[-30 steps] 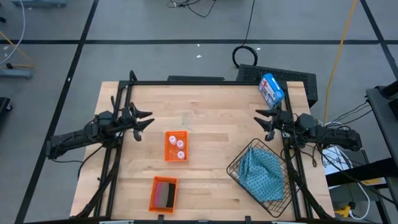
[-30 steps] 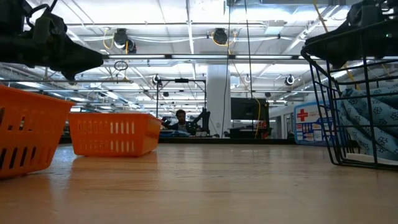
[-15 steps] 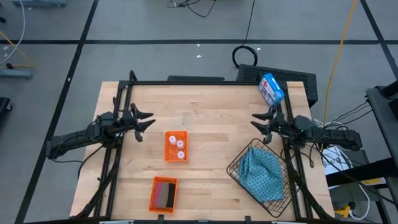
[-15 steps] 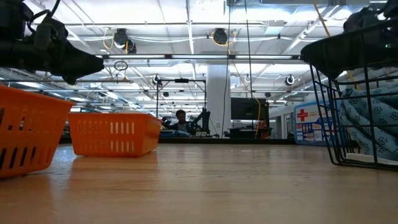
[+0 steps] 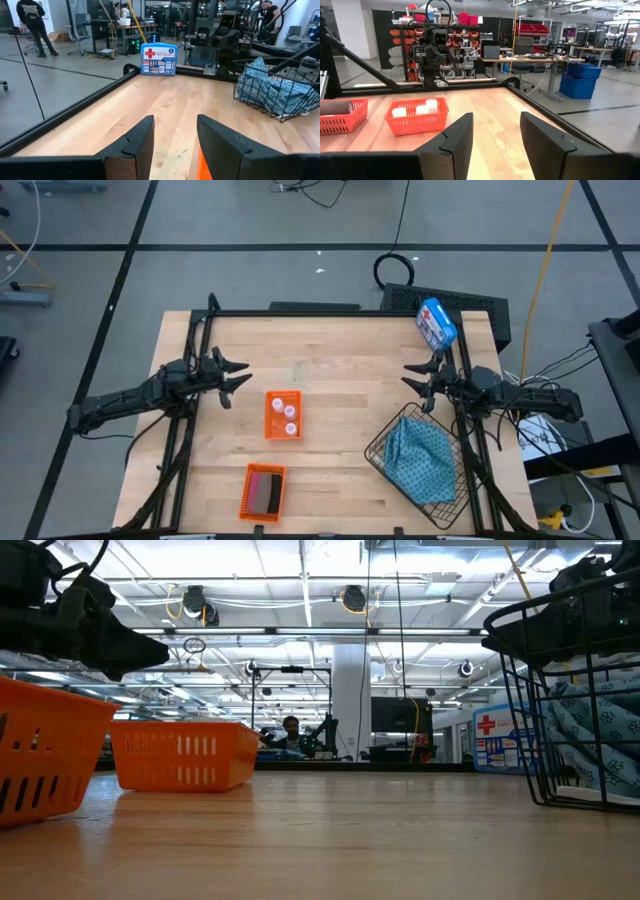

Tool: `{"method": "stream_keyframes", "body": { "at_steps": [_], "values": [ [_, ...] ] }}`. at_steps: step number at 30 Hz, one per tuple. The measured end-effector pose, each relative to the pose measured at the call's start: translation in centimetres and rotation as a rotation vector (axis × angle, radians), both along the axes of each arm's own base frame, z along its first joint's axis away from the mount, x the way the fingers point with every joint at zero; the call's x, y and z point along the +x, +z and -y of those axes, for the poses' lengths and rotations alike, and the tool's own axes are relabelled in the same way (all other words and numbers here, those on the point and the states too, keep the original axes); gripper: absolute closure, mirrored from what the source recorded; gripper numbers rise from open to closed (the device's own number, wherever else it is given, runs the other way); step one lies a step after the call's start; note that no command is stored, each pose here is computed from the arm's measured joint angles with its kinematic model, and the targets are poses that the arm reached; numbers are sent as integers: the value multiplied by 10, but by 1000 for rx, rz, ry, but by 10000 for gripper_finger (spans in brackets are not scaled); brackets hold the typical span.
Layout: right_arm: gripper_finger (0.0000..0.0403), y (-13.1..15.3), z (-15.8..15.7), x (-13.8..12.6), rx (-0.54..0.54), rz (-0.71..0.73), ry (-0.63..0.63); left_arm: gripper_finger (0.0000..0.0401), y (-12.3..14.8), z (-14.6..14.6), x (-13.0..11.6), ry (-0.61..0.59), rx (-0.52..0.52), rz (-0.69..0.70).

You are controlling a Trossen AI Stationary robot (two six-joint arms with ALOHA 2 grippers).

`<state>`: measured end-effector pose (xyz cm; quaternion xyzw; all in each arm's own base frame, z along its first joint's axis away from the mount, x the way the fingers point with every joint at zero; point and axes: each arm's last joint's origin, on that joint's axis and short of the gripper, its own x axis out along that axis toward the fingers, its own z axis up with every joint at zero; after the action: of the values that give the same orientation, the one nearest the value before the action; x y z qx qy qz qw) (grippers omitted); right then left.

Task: Pick & Place Medicine items
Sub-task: Return to Home Position

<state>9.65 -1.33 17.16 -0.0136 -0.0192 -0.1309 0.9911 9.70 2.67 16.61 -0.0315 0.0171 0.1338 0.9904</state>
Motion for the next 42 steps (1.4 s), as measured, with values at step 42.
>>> {"method": "stream_keyframes", "body": {
  "at_steps": [42],
  "values": [
    [248, 5, 0, 0, 5, 52, -3, 244, 0, 0, 0, 3, 1, 0]
  ]
}}
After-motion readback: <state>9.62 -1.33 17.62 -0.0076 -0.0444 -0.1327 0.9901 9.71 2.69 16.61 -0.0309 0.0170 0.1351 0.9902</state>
